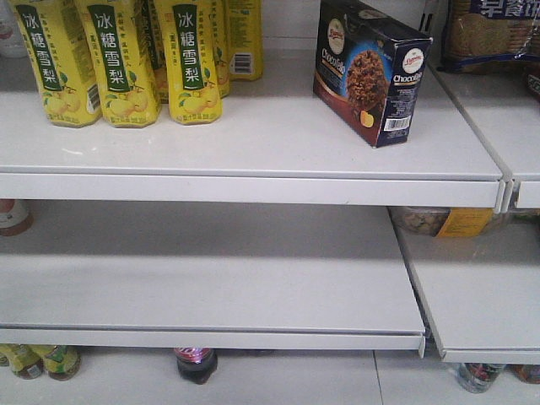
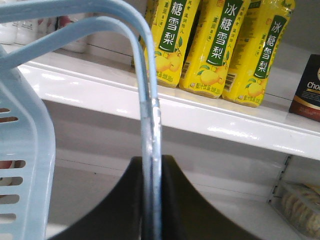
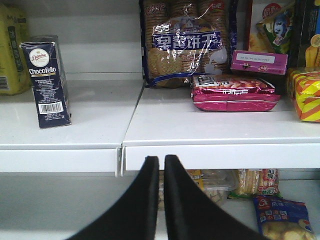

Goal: Left arm holds basket, right arm returns cookies

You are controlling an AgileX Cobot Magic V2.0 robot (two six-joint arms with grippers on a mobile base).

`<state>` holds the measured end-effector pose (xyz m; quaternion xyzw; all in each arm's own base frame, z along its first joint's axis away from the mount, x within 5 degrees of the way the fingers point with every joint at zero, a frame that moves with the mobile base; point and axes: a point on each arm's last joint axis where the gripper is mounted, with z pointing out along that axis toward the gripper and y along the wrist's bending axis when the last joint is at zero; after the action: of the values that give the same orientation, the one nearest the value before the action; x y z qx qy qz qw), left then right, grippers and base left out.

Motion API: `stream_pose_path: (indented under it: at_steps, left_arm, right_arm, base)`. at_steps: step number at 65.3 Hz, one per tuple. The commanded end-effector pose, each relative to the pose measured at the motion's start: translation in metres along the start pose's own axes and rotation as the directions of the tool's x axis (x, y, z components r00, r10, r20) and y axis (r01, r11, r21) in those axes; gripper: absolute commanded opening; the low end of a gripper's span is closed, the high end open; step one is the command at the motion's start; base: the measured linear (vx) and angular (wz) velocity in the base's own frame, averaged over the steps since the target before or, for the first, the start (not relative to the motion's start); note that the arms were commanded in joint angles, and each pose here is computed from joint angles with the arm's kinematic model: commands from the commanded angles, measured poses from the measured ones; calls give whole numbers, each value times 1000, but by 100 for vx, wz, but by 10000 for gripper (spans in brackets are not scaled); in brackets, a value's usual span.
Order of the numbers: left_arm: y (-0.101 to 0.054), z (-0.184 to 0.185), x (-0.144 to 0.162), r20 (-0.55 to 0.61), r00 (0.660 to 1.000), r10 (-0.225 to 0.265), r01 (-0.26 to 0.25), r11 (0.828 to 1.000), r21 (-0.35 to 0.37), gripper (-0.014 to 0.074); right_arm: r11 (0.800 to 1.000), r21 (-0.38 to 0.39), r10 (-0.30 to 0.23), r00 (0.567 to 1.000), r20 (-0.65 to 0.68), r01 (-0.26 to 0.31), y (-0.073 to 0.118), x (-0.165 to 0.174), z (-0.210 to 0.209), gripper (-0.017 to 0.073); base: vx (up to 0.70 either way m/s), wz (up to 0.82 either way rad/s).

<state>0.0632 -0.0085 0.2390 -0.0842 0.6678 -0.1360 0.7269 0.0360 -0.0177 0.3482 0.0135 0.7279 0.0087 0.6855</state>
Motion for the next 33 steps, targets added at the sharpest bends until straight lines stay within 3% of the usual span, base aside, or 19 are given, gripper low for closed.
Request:
stream_pose_path:
  at_steps: [1, 13, 25, 33]
  left_arm:
    - [-11, -1, -12, 30, 999, 43, -46, 996, 79, -3]
    - [-6, 0, -4, 36, 999, 14, -16, 998, 66, -3]
    - [-3, 0, -5, 101, 990, 103, -107, 993, 40, -3]
    - [2, 0, -5, 116, 985, 130, -130, 991, -8, -3]
  right_arm:
    - [1000, -17, -20, 997, 72, 22, 2, -13, -1, -10]
    - [1000, -17, -20, 997, 72, 22, 2, -13, -1, -10]
    - [1000, -17, -20, 997, 72, 22, 2, -13, -1, -10]
    - [1000, -17, -20, 997, 72, 22, 2, -13, -1, -10]
  base:
    - [0, 0]
    - [0, 0]
    - [0, 0]
    - [0, 0]
